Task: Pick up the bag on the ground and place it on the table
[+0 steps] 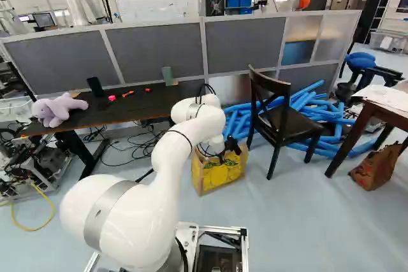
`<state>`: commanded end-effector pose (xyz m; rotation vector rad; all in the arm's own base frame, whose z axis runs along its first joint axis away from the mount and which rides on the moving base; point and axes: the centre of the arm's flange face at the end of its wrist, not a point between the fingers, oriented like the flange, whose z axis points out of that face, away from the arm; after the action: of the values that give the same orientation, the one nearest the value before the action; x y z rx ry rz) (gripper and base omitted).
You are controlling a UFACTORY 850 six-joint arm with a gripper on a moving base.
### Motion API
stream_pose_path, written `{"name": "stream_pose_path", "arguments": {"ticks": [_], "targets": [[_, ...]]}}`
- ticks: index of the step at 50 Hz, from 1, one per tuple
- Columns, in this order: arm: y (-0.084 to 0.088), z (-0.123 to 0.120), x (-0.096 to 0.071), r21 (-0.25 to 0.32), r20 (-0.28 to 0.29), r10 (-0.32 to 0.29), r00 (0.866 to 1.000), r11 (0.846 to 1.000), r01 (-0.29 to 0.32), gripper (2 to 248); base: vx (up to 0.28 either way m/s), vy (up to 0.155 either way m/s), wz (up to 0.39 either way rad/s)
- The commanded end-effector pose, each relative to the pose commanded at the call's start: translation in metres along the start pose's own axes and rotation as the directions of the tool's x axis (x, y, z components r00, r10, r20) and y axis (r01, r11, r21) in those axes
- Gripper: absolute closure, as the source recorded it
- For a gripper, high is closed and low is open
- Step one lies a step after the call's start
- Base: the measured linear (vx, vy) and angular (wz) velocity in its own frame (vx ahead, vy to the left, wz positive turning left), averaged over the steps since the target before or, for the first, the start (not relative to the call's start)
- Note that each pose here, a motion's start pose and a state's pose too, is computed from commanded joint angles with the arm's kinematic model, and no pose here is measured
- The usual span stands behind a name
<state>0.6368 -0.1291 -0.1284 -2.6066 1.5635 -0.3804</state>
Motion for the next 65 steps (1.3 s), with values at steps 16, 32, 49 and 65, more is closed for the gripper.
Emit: {"name": "stream_pose_path", "arguments": {"ticks": [16, 32, 49, 65], "targets": [[0.008, -0.031, -0.015, -0.036, 0.034, -0.011, 0.999, 0.999, 0.012, 228, 0.0, 0.0, 0.0], [0.017, -0.062, -0.032, -0.069, 0.065, -0.022, 0.998, 0.997, 0.026, 228, 0.0, 0.0, 0.0], [0.028, -0.095, -0.05, -0.099, 0.094, -0.033, 0.995, 0.994, 0.042, 228, 0.0, 0.0, 0.0], [0.037, -0.124, -0.06, -0.111, 0.116, -0.073, 0.991, 0.99, 0.086, 228, 0.0, 0.0, 0.0]]}}
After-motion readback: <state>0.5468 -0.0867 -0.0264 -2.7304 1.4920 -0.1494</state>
